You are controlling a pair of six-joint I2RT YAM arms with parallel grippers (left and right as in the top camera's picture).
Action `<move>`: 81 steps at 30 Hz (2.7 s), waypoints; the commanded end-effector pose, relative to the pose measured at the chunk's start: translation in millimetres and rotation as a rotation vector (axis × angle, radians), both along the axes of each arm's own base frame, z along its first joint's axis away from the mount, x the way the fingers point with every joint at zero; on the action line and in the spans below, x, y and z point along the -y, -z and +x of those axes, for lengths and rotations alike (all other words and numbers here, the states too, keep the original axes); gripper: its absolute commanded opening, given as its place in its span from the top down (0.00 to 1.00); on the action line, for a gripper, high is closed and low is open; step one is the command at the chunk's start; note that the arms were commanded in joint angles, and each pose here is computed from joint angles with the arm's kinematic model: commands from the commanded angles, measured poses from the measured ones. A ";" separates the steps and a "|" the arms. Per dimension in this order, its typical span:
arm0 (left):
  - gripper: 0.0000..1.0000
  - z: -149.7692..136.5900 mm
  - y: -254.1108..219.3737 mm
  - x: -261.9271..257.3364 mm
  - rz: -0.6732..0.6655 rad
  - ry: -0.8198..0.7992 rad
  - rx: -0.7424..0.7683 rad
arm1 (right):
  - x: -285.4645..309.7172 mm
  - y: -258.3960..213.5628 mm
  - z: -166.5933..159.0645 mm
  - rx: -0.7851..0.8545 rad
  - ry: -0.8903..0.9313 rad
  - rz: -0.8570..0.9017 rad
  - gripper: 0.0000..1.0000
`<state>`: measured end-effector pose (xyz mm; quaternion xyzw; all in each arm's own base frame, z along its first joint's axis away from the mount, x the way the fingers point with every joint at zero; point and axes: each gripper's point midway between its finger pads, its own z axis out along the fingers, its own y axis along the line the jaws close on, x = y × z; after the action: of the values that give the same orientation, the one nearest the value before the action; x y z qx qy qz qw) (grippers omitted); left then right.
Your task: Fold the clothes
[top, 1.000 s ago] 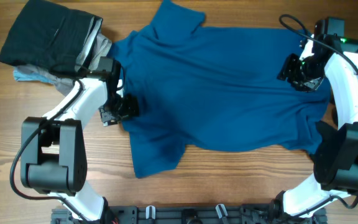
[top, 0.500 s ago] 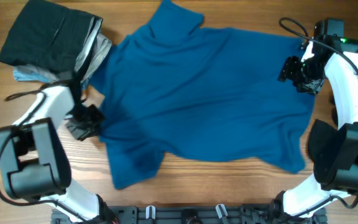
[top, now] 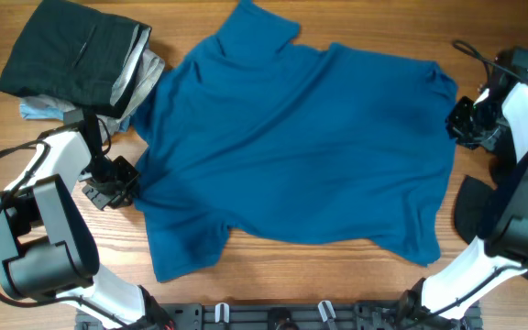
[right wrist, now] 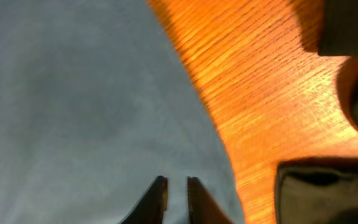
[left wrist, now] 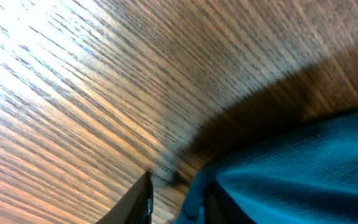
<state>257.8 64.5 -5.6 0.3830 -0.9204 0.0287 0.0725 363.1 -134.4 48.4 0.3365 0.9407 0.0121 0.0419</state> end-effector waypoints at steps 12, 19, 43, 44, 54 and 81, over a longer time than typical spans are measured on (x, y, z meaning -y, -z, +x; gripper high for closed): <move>0.64 6.4 7.5 -4.8 0.011 0.076 0.041 | 41.9 56.2 119.8 0.390 0.155 0.017 0.96; 0.59 19.3 5.8 0.2 -0.023 0.071 0.096 | 48.0 -49.2 163.7 0.559 -0.076 -0.033 0.72; 0.45 43.2 -128.2 51.8 -0.151 0.452 0.384 | -120.6 12.6 18.3 -0.068 -0.180 0.209 0.95; 0.36 53.4 -150.4 54.4 -0.118 0.476 0.474 | -118.7 15.4 9.2 -0.111 -0.179 0.200 0.93; 0.96 141.7 -180.9 124.0 -0.073 0.726 0.849 | -123.8 63.2 -52.7 -0.279 -0.128 0.234 0.96; 0.85 271.5 25.0 150.4 0.047 0.551 0.890 | -81.8 -29.7 -25.7 0.056 -0.195 0.195 0.82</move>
<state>521.5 -121.2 4.2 -0.0194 -0.9236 0.1778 -0.3392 316.7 -74.9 60.2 0.3063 0.9512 0.0359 -0.0074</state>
